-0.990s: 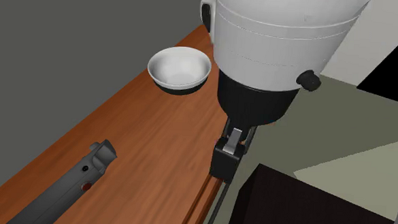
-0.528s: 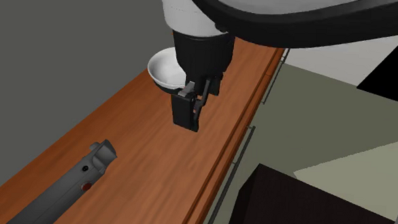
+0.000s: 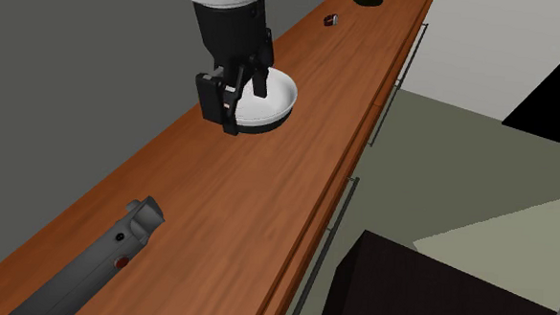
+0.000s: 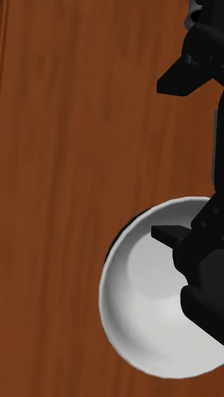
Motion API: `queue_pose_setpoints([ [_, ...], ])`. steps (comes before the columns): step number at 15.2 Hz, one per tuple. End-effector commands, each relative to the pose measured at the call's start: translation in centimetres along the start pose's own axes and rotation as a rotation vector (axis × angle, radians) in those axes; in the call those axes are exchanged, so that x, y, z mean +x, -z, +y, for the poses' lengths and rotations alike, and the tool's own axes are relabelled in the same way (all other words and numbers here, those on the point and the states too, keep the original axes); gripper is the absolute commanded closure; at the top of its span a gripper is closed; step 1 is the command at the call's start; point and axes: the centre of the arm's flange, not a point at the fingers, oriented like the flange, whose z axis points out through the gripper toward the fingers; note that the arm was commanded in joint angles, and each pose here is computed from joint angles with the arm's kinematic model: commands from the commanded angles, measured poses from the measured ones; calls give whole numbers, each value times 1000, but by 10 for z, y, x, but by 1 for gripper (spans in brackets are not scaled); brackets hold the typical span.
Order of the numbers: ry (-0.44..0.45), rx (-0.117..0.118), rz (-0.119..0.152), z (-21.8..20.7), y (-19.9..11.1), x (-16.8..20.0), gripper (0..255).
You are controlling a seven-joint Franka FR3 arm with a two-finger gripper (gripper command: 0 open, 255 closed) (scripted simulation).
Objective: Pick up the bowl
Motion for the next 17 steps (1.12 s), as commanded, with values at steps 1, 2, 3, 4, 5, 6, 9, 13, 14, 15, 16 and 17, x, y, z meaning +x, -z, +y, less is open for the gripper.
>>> queue_pose_setpoints([
  [1, 8, 1, 0, 12, -3, 24, 0],
  [2, 12, 2, 0, 19, -3, 36, 0],
  [3, 16, 2, 1, 25, -4, 48, 0],
  [4, 19, 3, 1, 31, -4, 59, 0],
  [5, 20, 3, 1, 32, -4, 61, 0],
  [6, 20, 3, 1, 32, -9, 61, 0],
  [9, 20, 3, 1, 32, -25, 62, 0],
  [13, 20, 3, 1, 32, -44, 62, 0],
  [14, 20, 3, 1, 32, -44, 62, 0],
  [15, 20, 3, 1, 32, -44, 62, 255],
  [16, 20, 3, 1, 32, -44, 62, 255],
  [17, 20, 3, 1, 32, -44, 62, 255],
])
